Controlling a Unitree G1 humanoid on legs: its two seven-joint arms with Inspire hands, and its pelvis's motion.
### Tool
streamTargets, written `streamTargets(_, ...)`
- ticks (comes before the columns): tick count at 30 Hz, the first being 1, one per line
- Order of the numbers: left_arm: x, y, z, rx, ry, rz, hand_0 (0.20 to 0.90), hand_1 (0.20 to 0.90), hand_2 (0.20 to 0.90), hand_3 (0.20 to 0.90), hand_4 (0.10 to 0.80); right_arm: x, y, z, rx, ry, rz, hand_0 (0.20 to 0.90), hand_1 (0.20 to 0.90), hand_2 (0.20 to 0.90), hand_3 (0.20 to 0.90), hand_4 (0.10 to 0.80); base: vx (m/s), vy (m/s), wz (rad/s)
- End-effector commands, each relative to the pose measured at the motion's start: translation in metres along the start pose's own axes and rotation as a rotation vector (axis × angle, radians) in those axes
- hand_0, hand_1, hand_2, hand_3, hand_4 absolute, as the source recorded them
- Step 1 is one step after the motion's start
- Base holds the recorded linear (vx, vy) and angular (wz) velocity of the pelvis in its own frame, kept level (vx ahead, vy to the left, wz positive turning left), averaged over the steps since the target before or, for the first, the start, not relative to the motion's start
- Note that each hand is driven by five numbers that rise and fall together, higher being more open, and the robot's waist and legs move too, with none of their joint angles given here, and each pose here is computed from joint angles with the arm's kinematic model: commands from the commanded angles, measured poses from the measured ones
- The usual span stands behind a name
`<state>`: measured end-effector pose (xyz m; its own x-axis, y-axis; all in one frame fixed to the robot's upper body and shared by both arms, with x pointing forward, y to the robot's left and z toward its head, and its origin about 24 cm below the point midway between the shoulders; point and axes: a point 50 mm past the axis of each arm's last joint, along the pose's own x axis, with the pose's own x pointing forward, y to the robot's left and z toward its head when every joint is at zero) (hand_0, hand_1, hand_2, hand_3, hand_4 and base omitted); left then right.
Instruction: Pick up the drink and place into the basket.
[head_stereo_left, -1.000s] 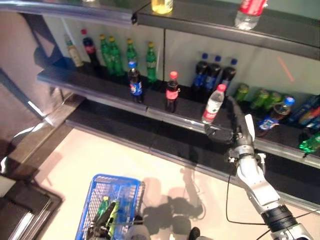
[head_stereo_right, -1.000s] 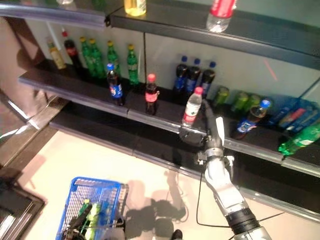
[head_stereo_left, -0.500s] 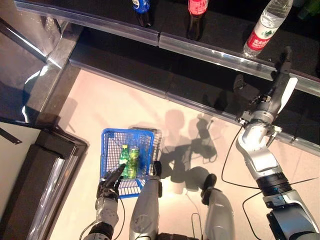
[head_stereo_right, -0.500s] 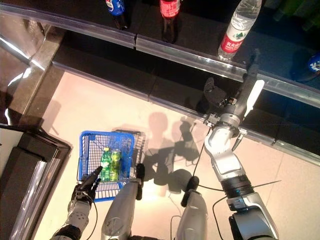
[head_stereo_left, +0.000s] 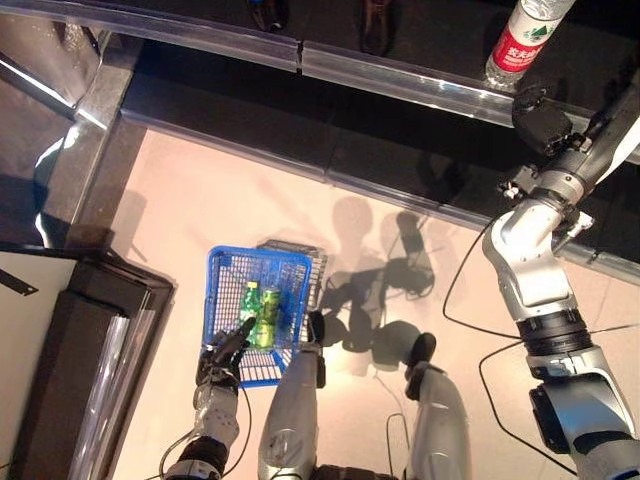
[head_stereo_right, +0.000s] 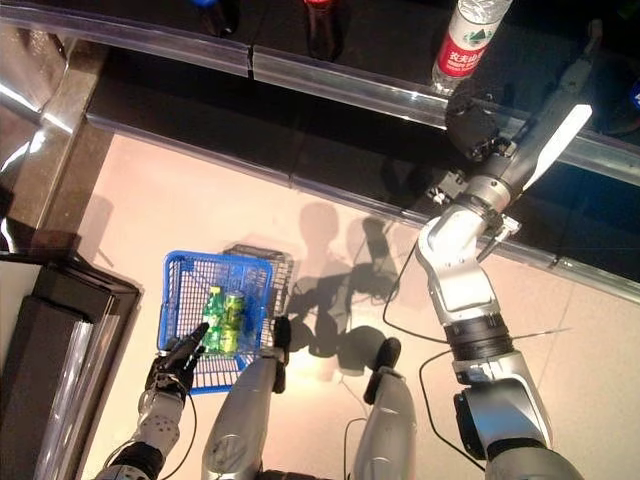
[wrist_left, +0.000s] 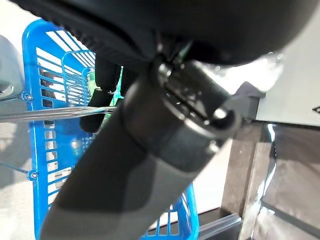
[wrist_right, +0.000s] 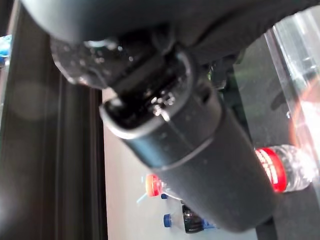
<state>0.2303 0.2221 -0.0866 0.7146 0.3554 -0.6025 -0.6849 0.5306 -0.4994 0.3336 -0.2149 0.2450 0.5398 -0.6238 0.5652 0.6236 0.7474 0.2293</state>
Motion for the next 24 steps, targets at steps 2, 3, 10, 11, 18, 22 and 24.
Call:
streamTargets(2, -0.010, 0.037, 0.006, 0.137, -0.027, 0.058, 0.300, 0.300, 0.300, 0.200, 0.100, 0.037, 0.014, 0.072, 0.207, -0.197, 0.046, 0.900, 0.900, 0.900, 0.900, 0.800, 0.000, 0.000, 0.00)
streamTargets(3, -0.009, 0.036, 0.006, 0.136, -0.028, 0.056, 0.300, 0.300, 0.300, 0.200, 0.100, 0.038, 0.015, 0.074, 0.209, -0.197, 0.048, 0.900, 0.900, 0.900, 0.900, 0.800, 0.000, 0.000, 0.00)
streamTargets(10, -0.007, 0.030, 0.010, 0.161, -0.035, 0.046, 0.300, 0.300, 0.300, 0.200, 0.100, 0.047, 0.027, 0.083, 0.243, -0.163, 0.087, 0.900, 0.900, 0.900, 0.900, 0.800, 0.005, -0.003, 0.00)
streamTargets(11, -0.007, 0.029, 0.010, 0.162, -0.037, 0.045, 0.300, 0.300, 0.300, 0.200, 0.100, 0.048, 0.028, 0.084, 0.247, -0.162, 0.089, 0.900, 0.900, 0.900, 0.900, 0.800, 0.000, 0.000, 0.00)
streamTargets(18, -0.005, 0.025, 0.017, 0.175, -0.047, 0.028, 0.300, 0.300, 0.300, 0.200, 0.100, 0.063, 0.034, 0.098, 0.297, -0.146, 0.067, 0.900, 0.900, 0.900, 0.900, 0.800, 0.005, 0.000, 0.02)
streamTargets(22, -0.005, 0.023, 0.018, 0.181, -0.052, 0.017, 0.300, 0.300, 0.300, 0.200, 0.100, 0.073, 0.030, 0.103, 0.291, -0.152, 0.015, 0.900, 0.900, 0.900, 0.900, 0.800, 0.000, 0.000, 0.00)
streamTargets(24, -0.005, 0.022, 0.019, 0.186, -0.054, 0.014, 0.300, 0.300, 0.300, 0.200, 0.100, 0.078, 0.027, 0.106, 0.288, -0.155, -0.008, 0.900, 0.900, 0.900, 0.900, 0.800, 0.000, 0.000, 0.00)
